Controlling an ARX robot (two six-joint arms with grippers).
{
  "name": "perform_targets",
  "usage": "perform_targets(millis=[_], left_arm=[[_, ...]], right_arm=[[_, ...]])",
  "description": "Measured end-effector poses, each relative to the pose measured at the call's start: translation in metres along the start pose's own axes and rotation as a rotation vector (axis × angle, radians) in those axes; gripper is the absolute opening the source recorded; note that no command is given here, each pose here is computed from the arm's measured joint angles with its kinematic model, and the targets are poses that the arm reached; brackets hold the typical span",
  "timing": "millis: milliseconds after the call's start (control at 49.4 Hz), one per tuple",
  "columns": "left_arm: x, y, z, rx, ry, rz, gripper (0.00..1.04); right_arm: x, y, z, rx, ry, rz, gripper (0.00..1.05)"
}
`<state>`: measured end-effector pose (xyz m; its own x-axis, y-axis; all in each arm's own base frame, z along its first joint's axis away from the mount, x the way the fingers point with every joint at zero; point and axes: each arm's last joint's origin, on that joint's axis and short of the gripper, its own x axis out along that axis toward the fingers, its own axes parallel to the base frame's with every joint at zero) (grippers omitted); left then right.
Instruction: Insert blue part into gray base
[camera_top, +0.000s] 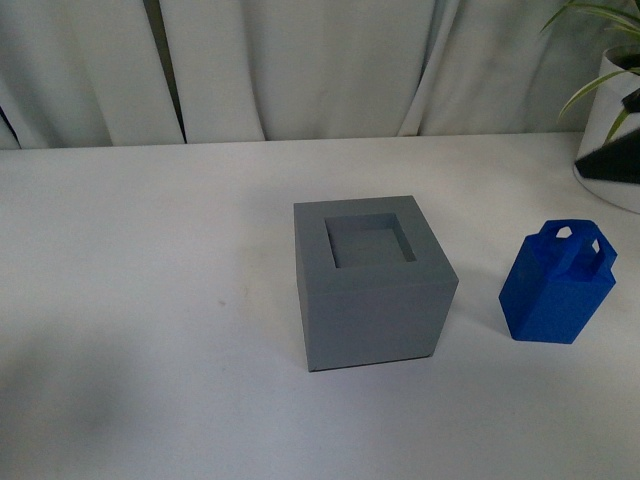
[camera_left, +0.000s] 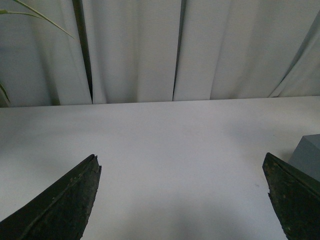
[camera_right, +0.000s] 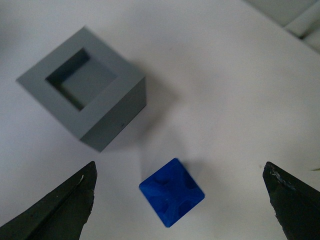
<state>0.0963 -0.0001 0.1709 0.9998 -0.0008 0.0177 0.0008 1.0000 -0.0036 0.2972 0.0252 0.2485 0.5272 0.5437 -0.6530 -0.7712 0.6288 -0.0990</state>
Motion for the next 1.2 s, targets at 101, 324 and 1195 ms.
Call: perform_targets(millis=[101, 324, 1195], left_arm=[[0.0, 0.0, 0.0, 0.0, 0.0, 0.0, 0.99], [0.0, 0.0, 0.0, 0.0, 0.0, 0.0, 0.99], [0.0, 0.0, 0.0, 0.0, 0.0, 0.0, 0.99]], right_arm=[[0.011, -0.002, 0.0, -0.093, 0.099, 0.076, 0.97], [0.038, -0.018, 0.01, -0.312, 0.286, 0.171, 0.97], [0.103, -0.031, 0.003, -0.485, 0.514, 0.3, 0.81]])
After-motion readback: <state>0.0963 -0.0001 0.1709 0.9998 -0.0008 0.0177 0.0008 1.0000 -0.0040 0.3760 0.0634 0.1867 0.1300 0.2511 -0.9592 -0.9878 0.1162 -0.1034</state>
